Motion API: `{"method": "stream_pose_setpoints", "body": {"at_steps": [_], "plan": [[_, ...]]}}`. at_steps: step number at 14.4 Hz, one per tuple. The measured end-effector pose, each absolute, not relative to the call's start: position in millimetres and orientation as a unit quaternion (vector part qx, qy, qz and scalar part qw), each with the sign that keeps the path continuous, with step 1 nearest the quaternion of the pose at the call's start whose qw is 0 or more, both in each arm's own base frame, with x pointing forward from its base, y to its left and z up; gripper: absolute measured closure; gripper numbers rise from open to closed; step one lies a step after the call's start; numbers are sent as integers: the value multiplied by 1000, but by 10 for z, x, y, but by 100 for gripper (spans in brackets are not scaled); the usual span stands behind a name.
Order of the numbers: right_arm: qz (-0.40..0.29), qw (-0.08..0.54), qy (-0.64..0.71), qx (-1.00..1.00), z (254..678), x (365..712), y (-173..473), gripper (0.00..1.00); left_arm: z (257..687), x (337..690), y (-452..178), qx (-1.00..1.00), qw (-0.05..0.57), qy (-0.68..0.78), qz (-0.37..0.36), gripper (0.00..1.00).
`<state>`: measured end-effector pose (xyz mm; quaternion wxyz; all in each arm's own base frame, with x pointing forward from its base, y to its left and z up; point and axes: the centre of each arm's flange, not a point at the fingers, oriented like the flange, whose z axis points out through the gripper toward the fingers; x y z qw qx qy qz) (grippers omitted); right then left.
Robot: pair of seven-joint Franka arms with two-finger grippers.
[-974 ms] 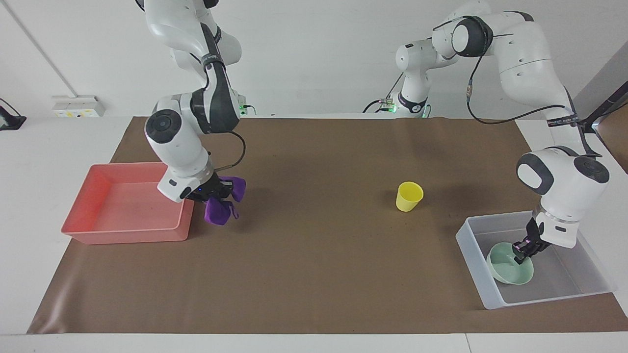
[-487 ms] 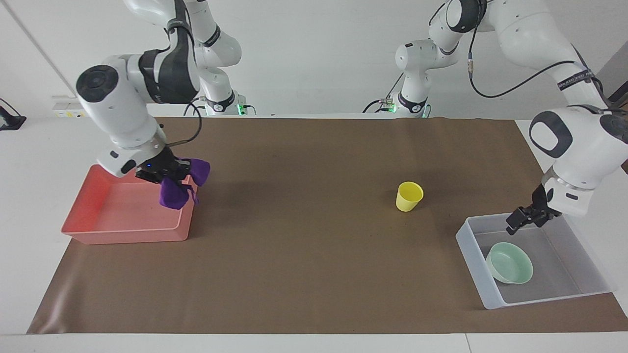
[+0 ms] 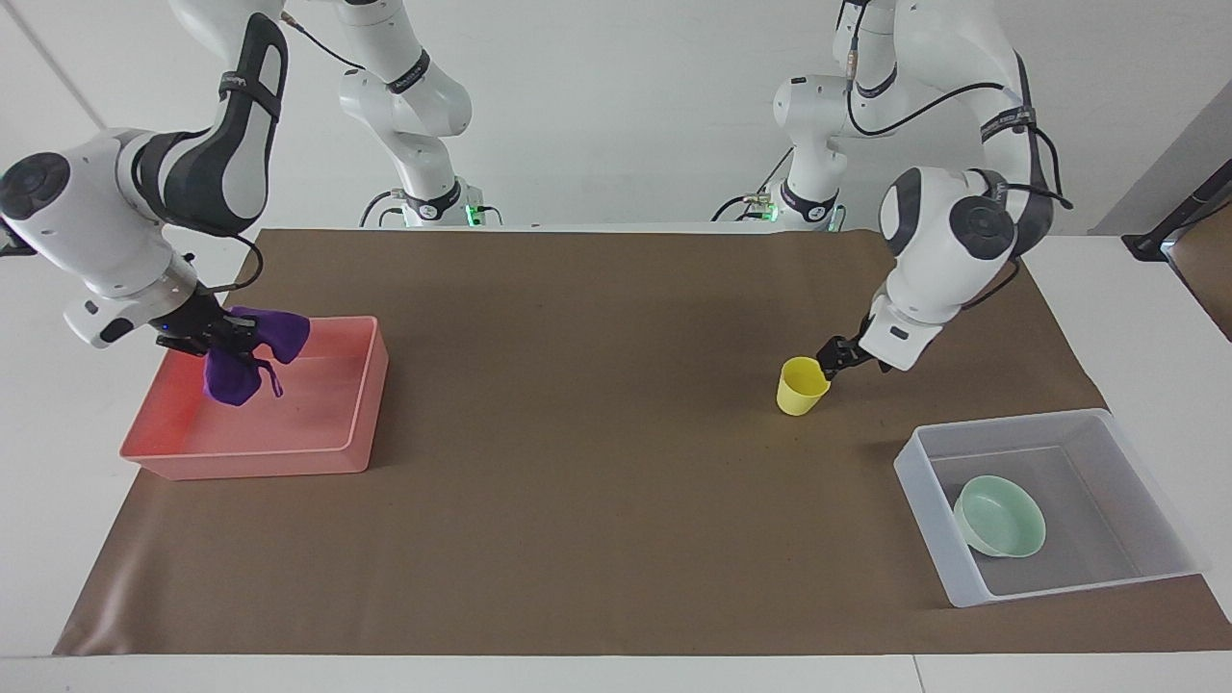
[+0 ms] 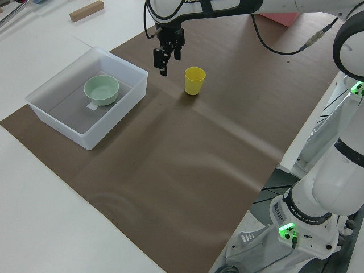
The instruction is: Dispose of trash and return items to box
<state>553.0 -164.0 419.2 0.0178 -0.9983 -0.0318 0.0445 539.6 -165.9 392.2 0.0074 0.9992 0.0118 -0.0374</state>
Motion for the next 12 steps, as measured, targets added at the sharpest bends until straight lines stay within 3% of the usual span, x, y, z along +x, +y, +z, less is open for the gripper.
{"method": "stream_pose_setpoints", "body": {"at_steps": [4, 5, 10, 12], "plan": [[37, 15, -42, -998, 3814, 5456, -1498, 85, 3700, 5195, -1585, 1000, 9, 14, -26, 1], [38, 15, -43, -998, 3786, 5449, -1478, 78, 3627, 5158, -1568, 1000, 11, 15, -19, 8], [26, 13, -58, -998, 3939, 5545, -1289, 23, 3530, 5138, -1499, 1000, 16, 23, 1, 70], [34, 15, -53, -998, 4157, 5634, -1006, 19, 3626, 5186, -1518, 999, 21, 49, 10, 94]]}}
